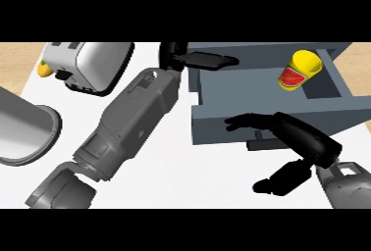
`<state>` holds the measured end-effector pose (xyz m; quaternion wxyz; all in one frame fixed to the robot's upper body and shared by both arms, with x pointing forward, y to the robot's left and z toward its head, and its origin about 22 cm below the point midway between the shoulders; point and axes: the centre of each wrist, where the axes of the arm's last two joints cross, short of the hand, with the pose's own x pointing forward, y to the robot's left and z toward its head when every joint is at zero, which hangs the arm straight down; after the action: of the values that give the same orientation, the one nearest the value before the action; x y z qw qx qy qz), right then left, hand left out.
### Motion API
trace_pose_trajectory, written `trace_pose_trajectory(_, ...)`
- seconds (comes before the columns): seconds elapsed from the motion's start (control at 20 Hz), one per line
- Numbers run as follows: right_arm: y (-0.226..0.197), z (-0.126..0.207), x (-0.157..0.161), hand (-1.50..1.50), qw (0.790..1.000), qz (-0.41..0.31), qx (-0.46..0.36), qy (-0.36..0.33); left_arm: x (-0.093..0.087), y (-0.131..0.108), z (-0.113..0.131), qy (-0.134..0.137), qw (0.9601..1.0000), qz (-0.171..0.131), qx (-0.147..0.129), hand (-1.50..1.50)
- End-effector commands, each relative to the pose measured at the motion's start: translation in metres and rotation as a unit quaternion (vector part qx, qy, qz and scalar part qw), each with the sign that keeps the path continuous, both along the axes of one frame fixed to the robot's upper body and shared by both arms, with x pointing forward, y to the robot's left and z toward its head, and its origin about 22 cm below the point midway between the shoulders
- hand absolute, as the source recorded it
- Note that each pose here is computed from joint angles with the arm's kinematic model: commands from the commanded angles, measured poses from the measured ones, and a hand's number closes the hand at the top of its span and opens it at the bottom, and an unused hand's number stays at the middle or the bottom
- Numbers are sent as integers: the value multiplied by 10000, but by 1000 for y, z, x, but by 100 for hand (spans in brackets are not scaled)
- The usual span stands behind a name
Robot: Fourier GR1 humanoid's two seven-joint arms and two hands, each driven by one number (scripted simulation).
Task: Pick up the cup, place it into the drawer and close the drawer
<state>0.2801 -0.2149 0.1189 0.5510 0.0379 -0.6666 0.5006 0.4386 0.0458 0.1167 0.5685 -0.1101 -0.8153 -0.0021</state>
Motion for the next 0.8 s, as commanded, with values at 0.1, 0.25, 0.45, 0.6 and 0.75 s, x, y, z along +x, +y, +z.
trace_pose_trajectory(0.1,4,-69,9,-150,9956,-353,-865,90,-3,6,-10,134,9994,-8,-315,-150)
trace_pose_trajectory(0.25,14,-82,39,-150,9921,-280,-1197,248,-6,22,-27,36,9989,-142,-449,-150)
trace_pose_trajectory(0.45,8,-126,55,150,9876,-394,-1460,430,-8,29,-22,-53,9988,-23,-495,-150)
trace_pose_trajectory(0.6,-15,-137,72,150,9866,-706,-1422,365,-9,57,-40,-42,9987,46,-505,-150)
trace_pose_trajectory(0.75,-16,-126,93,150,9908,-927,-975,109,-16,54,-38,83,9981,-209,-573,-150)
